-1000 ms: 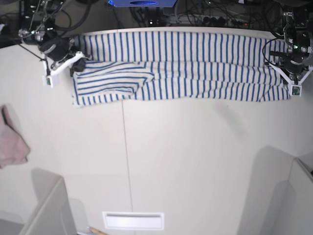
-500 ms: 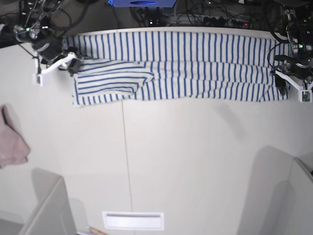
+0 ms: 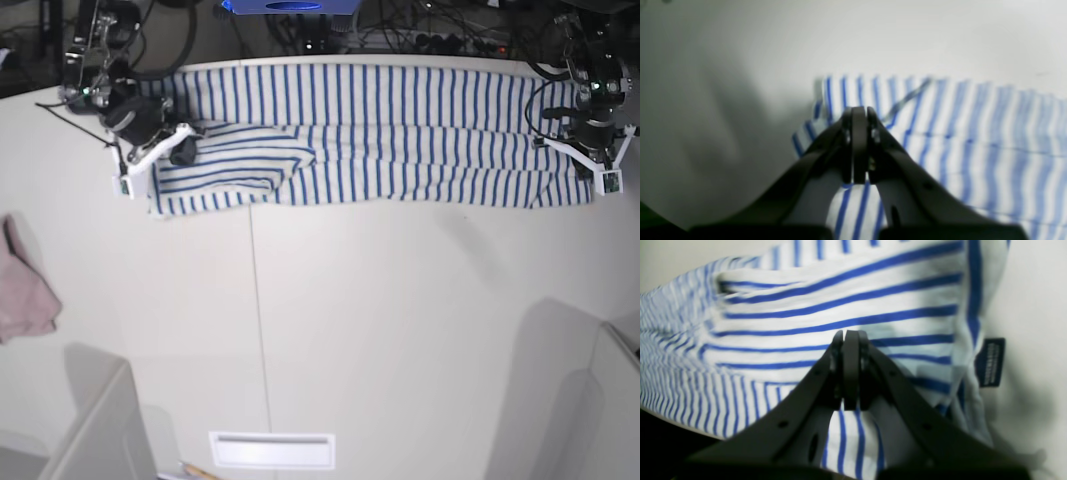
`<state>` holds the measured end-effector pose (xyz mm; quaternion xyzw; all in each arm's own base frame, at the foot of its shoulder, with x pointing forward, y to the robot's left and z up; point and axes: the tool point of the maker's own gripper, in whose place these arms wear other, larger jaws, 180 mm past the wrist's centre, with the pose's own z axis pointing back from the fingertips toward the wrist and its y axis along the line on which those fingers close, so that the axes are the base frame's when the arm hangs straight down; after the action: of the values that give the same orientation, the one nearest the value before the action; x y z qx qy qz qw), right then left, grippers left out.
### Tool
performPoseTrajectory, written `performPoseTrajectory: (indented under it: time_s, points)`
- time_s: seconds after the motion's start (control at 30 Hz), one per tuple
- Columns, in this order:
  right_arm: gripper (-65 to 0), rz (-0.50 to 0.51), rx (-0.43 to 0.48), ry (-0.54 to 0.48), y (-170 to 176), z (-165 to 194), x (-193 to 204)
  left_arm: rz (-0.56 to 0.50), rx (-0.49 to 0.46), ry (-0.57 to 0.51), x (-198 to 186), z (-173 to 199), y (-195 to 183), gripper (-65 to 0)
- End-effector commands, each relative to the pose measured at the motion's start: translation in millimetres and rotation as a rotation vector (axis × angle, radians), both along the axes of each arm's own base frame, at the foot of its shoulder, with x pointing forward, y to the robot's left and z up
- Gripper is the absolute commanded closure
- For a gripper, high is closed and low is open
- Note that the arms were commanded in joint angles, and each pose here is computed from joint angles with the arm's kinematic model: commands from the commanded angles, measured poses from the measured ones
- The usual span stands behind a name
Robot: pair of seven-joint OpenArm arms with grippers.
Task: Fold the T-shirt properly
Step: 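Grasp the folded strip ends and pull it toward the table center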
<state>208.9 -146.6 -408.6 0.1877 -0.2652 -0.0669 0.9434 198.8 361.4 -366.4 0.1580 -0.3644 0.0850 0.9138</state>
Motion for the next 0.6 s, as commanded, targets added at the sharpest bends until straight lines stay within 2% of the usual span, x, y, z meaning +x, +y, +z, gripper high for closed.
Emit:
performPoseTrajectory:
  time_s: [0.0,0.13,0.27,0.37,0.57]
  points:
    - [0.0,-0.011,0.002,-0.029,-4,4,10,0.011,0.014,-0.02,5,4,9,0.0]
    - [0.0,-0.052,0.023,0.039,-14,-23,21,0.066,-0.028,0.022,3,-22,20,0.0]
    - [0.0,-0.075,-0.063,0.082,-35,-40,39,0.042,-0.083,0.052,22,-46,4,0.0]
    - [0.0,-0.124,-0.12,0.075,-46,-37,59,0.036,-0.117,0.052,41,-56,-4,0.0]
    - [0.0,-0.183,-0.115,0.01,-52,-12,95,0.05,-0.153,0.007,78,-41,-5,0.0]
